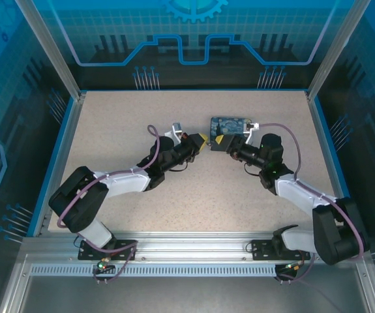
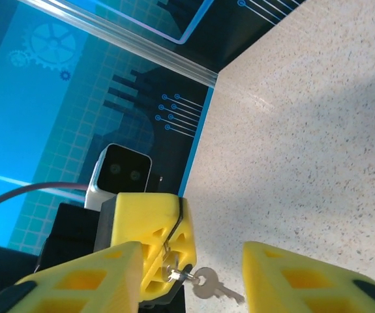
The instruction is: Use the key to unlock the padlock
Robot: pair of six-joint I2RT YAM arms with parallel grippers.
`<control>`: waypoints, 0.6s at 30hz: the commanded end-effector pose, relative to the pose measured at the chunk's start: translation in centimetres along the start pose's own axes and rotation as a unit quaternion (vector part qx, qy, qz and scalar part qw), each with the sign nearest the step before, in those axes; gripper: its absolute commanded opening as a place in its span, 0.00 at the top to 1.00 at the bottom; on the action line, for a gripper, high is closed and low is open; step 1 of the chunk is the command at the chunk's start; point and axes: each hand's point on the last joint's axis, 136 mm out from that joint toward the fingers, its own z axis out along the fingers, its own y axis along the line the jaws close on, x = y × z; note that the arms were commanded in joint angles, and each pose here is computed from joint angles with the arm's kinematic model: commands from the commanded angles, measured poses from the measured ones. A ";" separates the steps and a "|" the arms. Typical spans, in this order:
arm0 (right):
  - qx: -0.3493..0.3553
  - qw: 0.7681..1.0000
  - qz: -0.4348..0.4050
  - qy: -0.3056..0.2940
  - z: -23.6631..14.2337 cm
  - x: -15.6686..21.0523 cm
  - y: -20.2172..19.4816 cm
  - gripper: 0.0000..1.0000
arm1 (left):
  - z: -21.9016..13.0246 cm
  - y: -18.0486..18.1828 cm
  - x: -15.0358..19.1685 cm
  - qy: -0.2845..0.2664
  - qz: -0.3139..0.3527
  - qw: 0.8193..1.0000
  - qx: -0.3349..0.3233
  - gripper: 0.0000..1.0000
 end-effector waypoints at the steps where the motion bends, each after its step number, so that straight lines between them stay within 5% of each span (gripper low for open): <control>1: -0.028 1.000 -0.003 0.003 1.0 -0.4 1.7 0.61 | 0.2 -1.0 -0.2 -0.013 0.011 1.000 0.021 1.00; 18: -0.043 0.999 -0.006 0.030 2.6 1.3 2.6 0.67 | 0.6 -1.1 -0.4 -0.021 0.016 0.999 0.020 1.00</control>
